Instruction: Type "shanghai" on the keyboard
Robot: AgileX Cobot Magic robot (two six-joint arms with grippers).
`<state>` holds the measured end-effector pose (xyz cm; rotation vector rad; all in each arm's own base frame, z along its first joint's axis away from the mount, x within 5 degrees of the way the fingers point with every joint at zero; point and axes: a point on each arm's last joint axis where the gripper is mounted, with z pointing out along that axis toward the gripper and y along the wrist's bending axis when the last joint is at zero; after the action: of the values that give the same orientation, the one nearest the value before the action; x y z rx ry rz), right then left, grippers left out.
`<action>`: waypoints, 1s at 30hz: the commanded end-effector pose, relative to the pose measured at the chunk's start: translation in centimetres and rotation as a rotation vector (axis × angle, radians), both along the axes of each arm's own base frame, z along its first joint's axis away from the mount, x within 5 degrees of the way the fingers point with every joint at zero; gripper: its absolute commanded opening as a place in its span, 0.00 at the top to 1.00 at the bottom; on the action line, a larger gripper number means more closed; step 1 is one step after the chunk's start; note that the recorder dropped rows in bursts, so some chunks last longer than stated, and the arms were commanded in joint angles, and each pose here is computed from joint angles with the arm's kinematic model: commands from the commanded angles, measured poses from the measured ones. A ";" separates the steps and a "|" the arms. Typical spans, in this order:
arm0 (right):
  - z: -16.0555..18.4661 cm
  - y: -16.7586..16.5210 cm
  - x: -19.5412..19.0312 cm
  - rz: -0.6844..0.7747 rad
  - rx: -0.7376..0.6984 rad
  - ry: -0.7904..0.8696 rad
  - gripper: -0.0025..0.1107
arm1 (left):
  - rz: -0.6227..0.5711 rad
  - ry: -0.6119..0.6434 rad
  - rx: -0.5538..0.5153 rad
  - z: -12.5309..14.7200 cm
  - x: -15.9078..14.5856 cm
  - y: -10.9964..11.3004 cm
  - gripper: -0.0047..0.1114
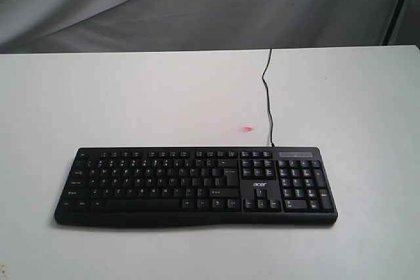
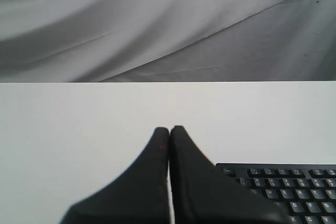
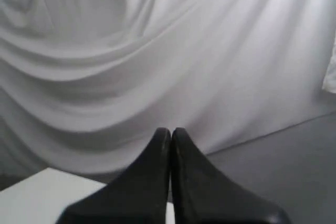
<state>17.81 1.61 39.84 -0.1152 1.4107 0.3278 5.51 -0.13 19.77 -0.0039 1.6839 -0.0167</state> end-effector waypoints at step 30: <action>0.4 -3.6 16.2 -0.252 -0.389 0.196 0.98 | -0.004 0.001 -0.005 0.0 0.0 0.0 0.95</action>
<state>32.97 -2.43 40.25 -0.1685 1.6504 -0.1841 5.51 -0.13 19.77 -0.0039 1.6839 -0.0167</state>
